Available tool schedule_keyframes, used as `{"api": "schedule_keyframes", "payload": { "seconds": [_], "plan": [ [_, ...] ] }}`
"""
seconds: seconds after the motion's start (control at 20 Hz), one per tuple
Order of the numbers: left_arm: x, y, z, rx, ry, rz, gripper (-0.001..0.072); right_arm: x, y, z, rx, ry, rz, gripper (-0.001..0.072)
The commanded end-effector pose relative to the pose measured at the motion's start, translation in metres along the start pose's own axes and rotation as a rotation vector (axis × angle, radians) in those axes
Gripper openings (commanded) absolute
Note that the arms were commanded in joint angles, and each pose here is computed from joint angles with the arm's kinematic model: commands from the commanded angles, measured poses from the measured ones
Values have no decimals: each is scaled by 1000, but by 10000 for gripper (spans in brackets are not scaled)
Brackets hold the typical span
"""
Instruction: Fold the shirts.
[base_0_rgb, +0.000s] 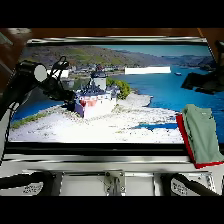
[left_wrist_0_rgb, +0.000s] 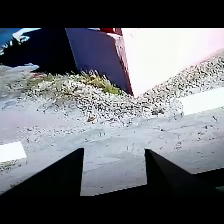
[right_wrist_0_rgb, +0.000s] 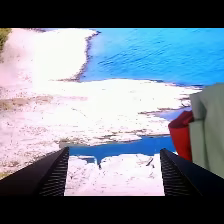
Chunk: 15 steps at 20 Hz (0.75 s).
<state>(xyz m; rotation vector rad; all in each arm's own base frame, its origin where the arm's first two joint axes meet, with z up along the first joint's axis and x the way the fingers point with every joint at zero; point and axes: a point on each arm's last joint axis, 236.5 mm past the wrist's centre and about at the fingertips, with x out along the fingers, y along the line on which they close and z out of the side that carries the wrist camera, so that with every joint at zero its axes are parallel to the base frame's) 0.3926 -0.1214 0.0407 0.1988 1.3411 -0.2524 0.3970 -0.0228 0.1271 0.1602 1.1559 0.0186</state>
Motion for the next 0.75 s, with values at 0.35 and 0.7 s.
{"api": "schedule_keyframes", "payload": {
  "seconds": [0.35, 0.7],
  "plan": [
    [9, 4, 12, 2, -23, 27, 464, 15, 32, -7, -69, 44, 18, 689],
    [9, 3, 15, 2, -34, 26, 464, 15, 33, -7, -70, 44, 19, 688]
  ]
}}
